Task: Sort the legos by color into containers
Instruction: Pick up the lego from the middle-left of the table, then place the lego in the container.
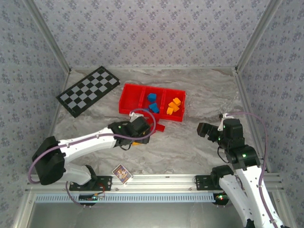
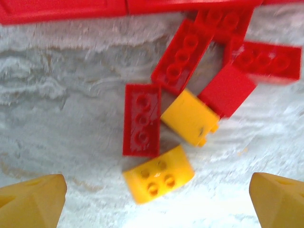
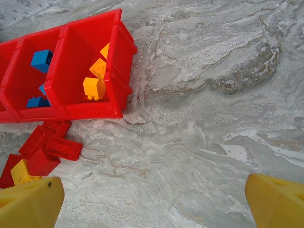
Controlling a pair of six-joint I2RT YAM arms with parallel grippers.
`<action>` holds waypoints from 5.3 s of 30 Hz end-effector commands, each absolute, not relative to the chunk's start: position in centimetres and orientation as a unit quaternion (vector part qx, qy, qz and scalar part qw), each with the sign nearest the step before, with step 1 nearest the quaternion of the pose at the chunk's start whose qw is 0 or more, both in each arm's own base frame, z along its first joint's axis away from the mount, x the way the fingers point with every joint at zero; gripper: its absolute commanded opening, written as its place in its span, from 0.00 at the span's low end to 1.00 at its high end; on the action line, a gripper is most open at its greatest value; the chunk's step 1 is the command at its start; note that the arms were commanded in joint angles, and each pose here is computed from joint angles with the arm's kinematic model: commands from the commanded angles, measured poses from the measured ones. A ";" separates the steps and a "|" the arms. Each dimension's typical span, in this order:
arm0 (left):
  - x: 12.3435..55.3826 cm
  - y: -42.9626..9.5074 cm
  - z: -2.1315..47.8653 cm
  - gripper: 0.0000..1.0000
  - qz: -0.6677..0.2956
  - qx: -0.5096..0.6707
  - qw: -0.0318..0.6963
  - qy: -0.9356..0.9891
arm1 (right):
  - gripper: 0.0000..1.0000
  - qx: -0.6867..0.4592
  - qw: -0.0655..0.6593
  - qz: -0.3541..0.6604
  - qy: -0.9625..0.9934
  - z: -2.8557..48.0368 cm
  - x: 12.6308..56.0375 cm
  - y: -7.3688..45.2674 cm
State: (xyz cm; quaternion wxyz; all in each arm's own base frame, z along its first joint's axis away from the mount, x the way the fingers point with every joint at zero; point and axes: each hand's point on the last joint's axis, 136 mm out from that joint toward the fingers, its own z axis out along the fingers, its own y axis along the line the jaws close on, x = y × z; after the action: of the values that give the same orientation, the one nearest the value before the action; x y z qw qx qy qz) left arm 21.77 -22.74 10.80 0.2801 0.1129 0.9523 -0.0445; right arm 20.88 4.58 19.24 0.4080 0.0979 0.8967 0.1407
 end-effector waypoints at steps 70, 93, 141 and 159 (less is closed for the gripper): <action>16.7 -23.9 2.0 0.77 -0.094 0.216 0.021 0.972 | 1.00 0.093 0.414 0.124 0.897 19.3 20.8 4.4; 18.8 -23.3 2.3 0.47 -0.047 0.146 0.076 0.985 | 1.00 0.094 0.415 0.124 0.896 19.4 20.7 4.3; 38.5 -43.0 17.1 0.19 -0.156 0.128 0.306 0.930 | 1.00 0.104 0.434 0.116 0.888 20.0 20.5 3.7; 40.8 -42.4 15.4 0.69 -0.106 0.124 0.305 0.938 | 1.00 0.105 0.435 0.115 0.887 20.1 20.3 3.6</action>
State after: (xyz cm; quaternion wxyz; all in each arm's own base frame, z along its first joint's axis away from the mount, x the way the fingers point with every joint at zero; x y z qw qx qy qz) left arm 40.65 -43.59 13.40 0.2879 0.1236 0.9425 -0.1164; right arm 20.45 3.88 19.76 0.4281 0.0983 0.8906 0.1182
